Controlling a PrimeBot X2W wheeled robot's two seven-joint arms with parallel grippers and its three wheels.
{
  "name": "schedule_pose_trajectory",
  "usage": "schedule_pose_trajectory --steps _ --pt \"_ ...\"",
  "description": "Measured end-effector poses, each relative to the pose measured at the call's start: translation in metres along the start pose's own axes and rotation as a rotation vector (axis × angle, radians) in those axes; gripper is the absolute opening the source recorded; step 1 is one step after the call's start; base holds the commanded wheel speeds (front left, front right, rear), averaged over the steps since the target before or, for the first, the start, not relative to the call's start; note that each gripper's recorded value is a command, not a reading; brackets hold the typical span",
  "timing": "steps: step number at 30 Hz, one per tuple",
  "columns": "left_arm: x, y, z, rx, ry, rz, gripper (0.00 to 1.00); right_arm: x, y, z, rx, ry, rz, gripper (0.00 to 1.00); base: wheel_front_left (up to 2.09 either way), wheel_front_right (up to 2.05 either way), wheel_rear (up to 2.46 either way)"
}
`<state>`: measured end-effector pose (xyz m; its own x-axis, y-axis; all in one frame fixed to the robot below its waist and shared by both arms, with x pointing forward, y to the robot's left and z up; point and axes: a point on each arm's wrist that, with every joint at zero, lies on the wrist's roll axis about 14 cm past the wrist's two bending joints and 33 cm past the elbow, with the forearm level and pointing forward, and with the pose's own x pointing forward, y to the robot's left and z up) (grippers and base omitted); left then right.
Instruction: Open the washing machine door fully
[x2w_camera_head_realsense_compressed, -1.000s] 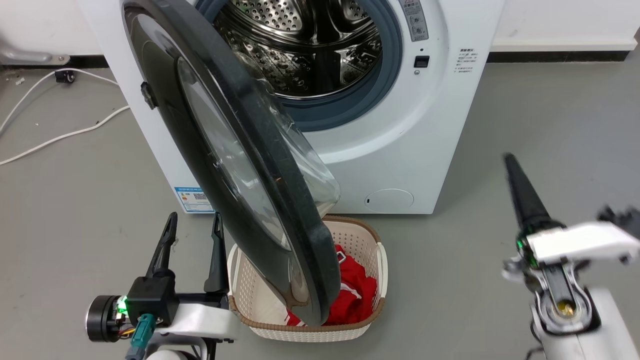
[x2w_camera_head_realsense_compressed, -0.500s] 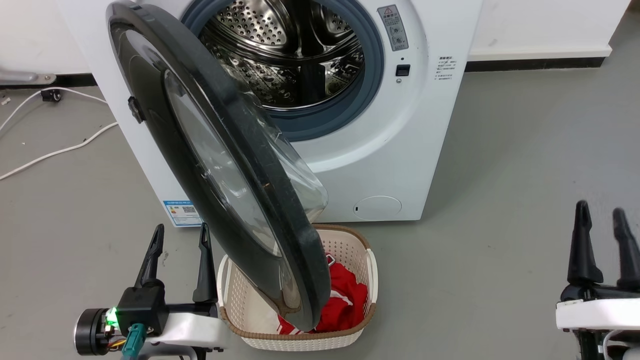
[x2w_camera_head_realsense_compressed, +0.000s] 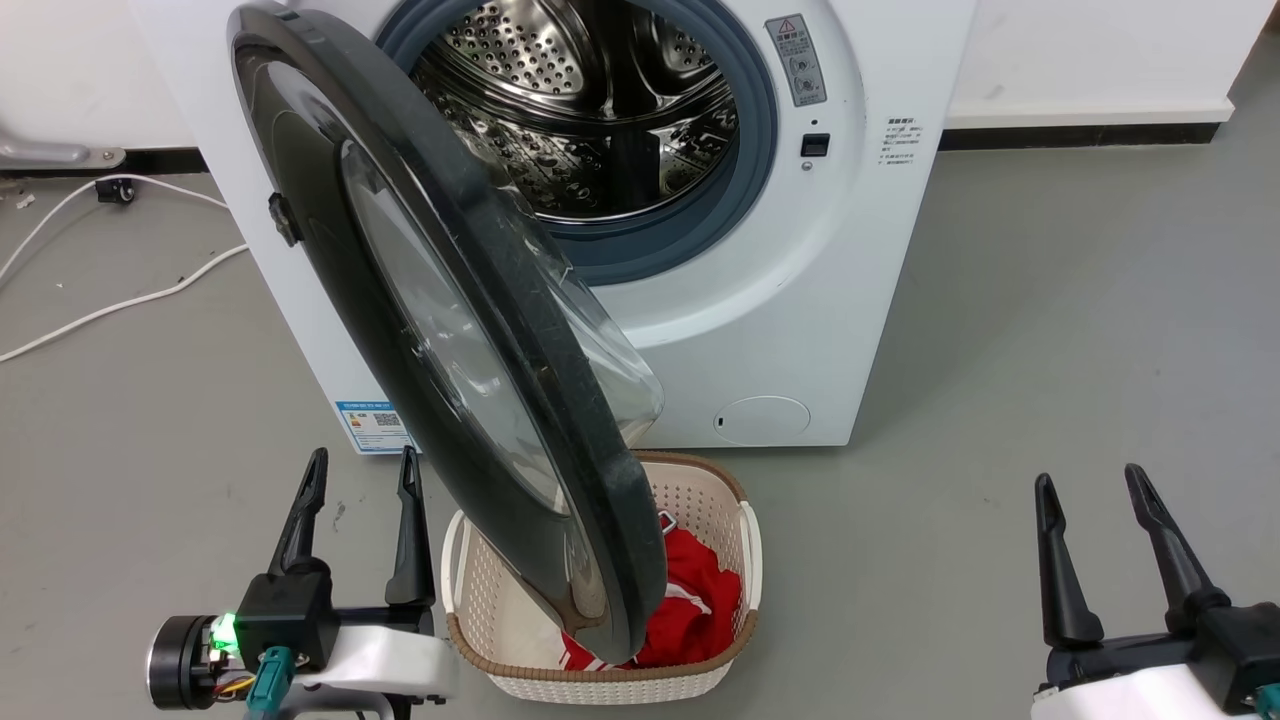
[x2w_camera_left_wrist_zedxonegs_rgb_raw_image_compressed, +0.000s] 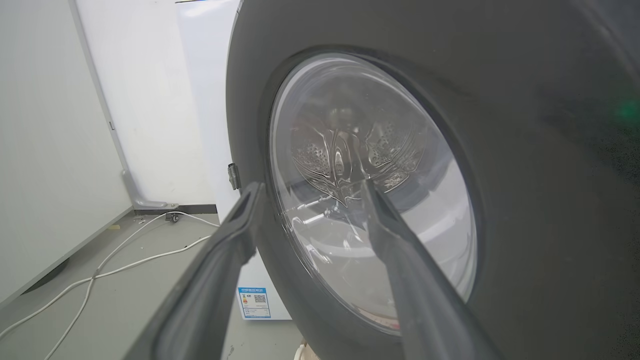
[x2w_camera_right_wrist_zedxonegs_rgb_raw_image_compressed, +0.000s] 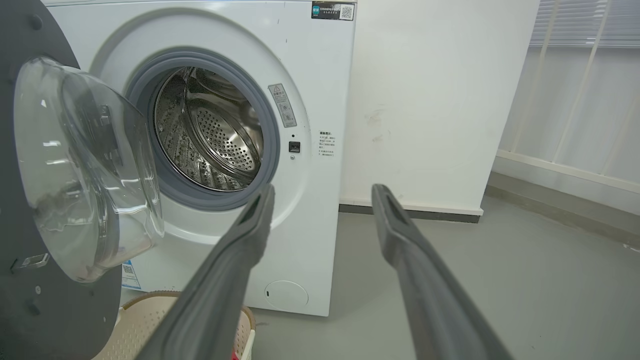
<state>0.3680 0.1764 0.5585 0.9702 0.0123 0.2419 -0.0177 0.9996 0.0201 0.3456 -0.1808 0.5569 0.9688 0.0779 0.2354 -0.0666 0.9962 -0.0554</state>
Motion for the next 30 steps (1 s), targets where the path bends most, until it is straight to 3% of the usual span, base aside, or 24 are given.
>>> schedule_pose_trajectory --steps 11,12,13,14,24,30 --pt "-0.001 -0.001 0.000 0.000 0.001 -0.010 1.00 -0.002 -0.001 -0.009 0.042 0.025 -0.010 1.00 0.00 0.00 0.00" --pt "-0.001 -0.002 0.000 -0.001 0.002 -0.014 0.76 -0.002 -0.001 -0.009 0.042 0.026 -0.009 1.00 0.00 0.00 0.00" --pt "-0.001 -0.003 -0.001 -0.001 0.004 -0.017 0.31 -0.002 -0.001 -0.010 0.044 0.027 -0.010 1.00 0.00 0.00 0.00" --pt "-0.001 -0.003 -0.001 0.000 0.005 -0.019 0.00 -0.002 -0.001 -0.010 0.048 0.028 -0.010 1.00 0.00 0.00 0.00" --pt "0.001 -0.004 0.005 -0.006 -0.016 -0.025 0.00 -0.003 0.000 -0.012 0.062 0.033 -0.012 1.00 0.00 0.00 0.00" --pt "0.012 0.007 0.073 -0.016 -0.233 0.022 0.00 -0.002 -0.001 -0.012 0.067 0.033 -0.016 1.00 0.00 0.00 0.00"
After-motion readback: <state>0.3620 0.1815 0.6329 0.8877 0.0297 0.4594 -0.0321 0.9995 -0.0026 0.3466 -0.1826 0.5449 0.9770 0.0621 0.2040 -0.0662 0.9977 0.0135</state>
